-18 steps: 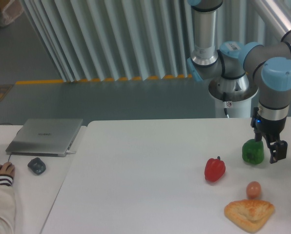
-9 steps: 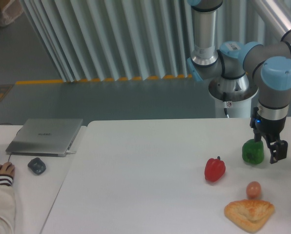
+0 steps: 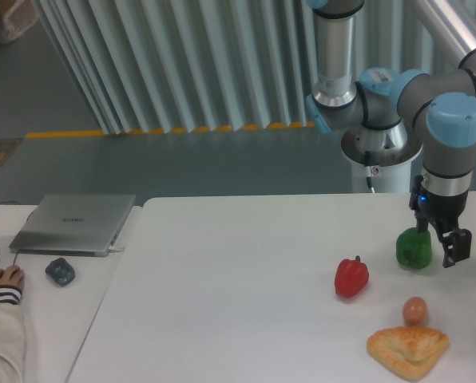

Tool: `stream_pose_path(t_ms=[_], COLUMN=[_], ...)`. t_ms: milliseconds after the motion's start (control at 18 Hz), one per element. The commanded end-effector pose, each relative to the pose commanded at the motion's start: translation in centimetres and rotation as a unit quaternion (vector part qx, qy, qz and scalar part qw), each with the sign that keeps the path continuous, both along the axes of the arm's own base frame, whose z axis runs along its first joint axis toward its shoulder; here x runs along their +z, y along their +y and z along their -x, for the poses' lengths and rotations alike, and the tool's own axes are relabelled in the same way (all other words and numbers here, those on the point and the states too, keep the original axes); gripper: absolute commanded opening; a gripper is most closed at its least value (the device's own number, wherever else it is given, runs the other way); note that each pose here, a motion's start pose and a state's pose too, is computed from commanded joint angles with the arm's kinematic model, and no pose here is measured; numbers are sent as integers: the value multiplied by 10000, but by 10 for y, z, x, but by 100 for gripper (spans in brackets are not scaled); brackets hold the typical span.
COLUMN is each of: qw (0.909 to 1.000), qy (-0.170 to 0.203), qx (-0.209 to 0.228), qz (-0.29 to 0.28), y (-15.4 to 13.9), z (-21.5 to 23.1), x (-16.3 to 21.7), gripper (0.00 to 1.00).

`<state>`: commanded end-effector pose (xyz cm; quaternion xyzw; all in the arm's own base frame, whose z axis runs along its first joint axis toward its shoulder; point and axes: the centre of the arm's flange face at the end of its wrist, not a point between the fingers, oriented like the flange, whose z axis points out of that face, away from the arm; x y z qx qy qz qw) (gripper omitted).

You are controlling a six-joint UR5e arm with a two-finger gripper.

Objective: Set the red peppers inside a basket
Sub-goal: 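Lift the gripper and move it over the red bell pepper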

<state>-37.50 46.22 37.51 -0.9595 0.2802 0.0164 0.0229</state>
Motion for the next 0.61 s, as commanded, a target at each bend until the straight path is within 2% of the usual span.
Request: stream_pose_path(t_ms=[111, 278, 333, 500, 611], qw=[10000, 9950, 9919, 9835, 9743], qy=[48, 64, 19, -37, -45], qx=[23, 988, 1253, 1798, 2242], qz=[-39, -163, -191, -203, -205], y=[-1, 2, 11, 21, 37], z=[-2, -4, -14, -29, -53], x=[-7, -5, -7, -6, -6], gripper=[100, 100, 100, 100, 100])
